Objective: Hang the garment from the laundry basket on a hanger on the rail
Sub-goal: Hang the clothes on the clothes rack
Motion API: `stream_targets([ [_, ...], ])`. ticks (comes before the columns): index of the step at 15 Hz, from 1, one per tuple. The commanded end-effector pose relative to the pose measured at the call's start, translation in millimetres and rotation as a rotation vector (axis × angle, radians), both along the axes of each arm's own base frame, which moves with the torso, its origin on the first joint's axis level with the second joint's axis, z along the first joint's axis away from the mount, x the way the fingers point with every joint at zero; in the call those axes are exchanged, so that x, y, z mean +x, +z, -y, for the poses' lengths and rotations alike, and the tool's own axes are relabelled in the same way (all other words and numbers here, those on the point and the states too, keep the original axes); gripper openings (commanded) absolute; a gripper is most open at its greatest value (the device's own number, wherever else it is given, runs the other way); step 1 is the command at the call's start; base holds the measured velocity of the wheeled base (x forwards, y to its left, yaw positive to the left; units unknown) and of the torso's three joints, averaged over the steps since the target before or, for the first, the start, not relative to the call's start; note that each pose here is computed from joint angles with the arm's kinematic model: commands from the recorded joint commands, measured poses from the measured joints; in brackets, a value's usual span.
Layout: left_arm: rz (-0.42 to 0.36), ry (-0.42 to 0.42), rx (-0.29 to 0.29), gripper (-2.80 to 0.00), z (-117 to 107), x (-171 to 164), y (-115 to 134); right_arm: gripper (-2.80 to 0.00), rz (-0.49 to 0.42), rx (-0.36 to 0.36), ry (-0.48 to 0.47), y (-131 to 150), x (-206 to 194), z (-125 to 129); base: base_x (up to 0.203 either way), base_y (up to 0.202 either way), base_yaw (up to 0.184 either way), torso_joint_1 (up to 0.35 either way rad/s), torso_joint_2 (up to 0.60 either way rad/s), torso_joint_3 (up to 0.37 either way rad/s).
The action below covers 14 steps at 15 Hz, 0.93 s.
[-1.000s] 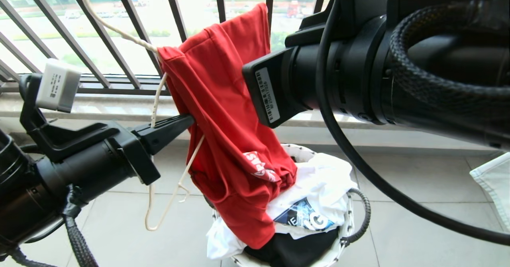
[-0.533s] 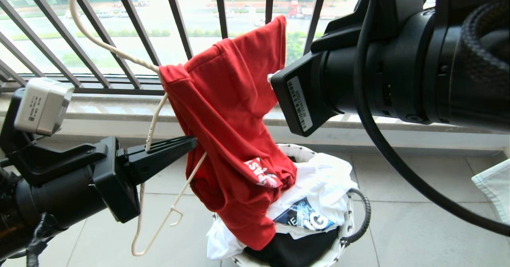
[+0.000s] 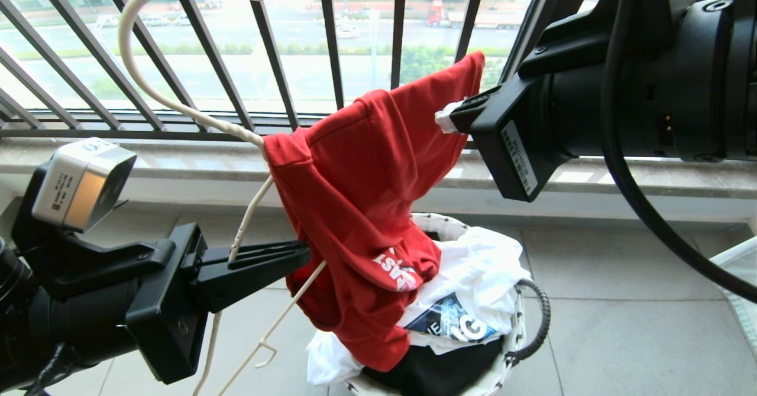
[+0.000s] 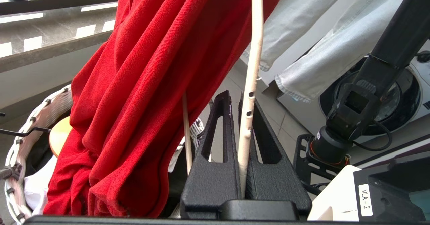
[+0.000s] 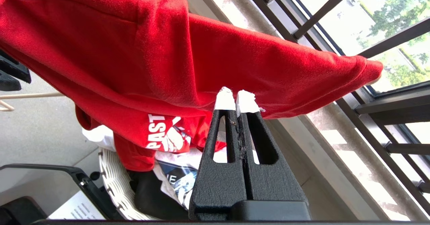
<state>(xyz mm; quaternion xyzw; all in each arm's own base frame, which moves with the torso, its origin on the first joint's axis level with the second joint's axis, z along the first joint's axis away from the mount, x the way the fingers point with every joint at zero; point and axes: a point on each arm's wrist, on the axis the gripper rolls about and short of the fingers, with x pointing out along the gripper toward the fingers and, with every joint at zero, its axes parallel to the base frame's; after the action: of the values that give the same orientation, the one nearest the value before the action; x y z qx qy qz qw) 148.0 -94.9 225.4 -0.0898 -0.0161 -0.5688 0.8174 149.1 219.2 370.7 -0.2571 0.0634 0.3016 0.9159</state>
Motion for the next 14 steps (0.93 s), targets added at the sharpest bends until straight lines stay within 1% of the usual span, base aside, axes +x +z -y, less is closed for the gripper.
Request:
stream_targets([
  [1, -0.024, -0.014, 0.017, -2.80, 1, 2, -7, -2.80, 0.024, -0.004, 0.005, 7, -5, 10, 0.000, 0.000, 0.000, 0.000, 0.00, 0.000],
  [3, -0.019, -0.024, 0.017, -2.80, 2, 2, -7, -2.80, 0.029, -0.027, 0.022, 11, -14, 20, 0.000, 0.000, 0.000, 0.000, 0.00, 0.000],
  [5, -0.022, -0.059, 0.023, -2.80, 2, 2, -8, -2.80, 0.024, -0.060, 0.040, 13, -24, 30, 0.000, 0.000, 0.000, 0.000, 0.00, 0.000],
  [6, -0.023, -0.063, 0.024, -2.80, 2, 2, -8, -2.80, 0.026, -0.071, 0.062, 14, -30, 32, 0.000, 0.000, 0.000, 0.000, 0.00, 0.000],
  [8, -0.021, -0.080, 0.025, -2.80, 2, -1, -7, -2.80, 0.029, -0.118, 0.093, 13, -37, 37, 0.000, 0.000, 0.000, 0.000, 0.00, 0.000],
  [9, -0.015, -0.100, 0.024, -2.80, 1, -4, -6, -0.26, 0.032, -0.139, 0.116, 12, -38, 37, 0.000, 0.000, 0.000, 0.000, 0.00, 0.000],
  [10, -0.005, -0.131, 0.023, -2.80, 0, -7, -4, 0.00, 0.033, -0.161, 0.151, 10, -38, 37, 0.000, 0.000, 0.000, 0.000, 0.00, 0.000],
  [12, 0.001, -0.174, 0.026, -2.80, -1, -11, -4, 0.00, 0.039, -0.189, 0.193, 9, -37, 35, 0.000, 0.000, 0.000, 0.000, 0.00, 0.000],
  [14, 0.003, -0.199, 0.030, -2.80, -2, -13, -4, 0.00, 0.029, -0.211, 0.230, 5, -33, 26, 0.000, 0.000, 0.000, 0.000, 0.00, 0.000],
])
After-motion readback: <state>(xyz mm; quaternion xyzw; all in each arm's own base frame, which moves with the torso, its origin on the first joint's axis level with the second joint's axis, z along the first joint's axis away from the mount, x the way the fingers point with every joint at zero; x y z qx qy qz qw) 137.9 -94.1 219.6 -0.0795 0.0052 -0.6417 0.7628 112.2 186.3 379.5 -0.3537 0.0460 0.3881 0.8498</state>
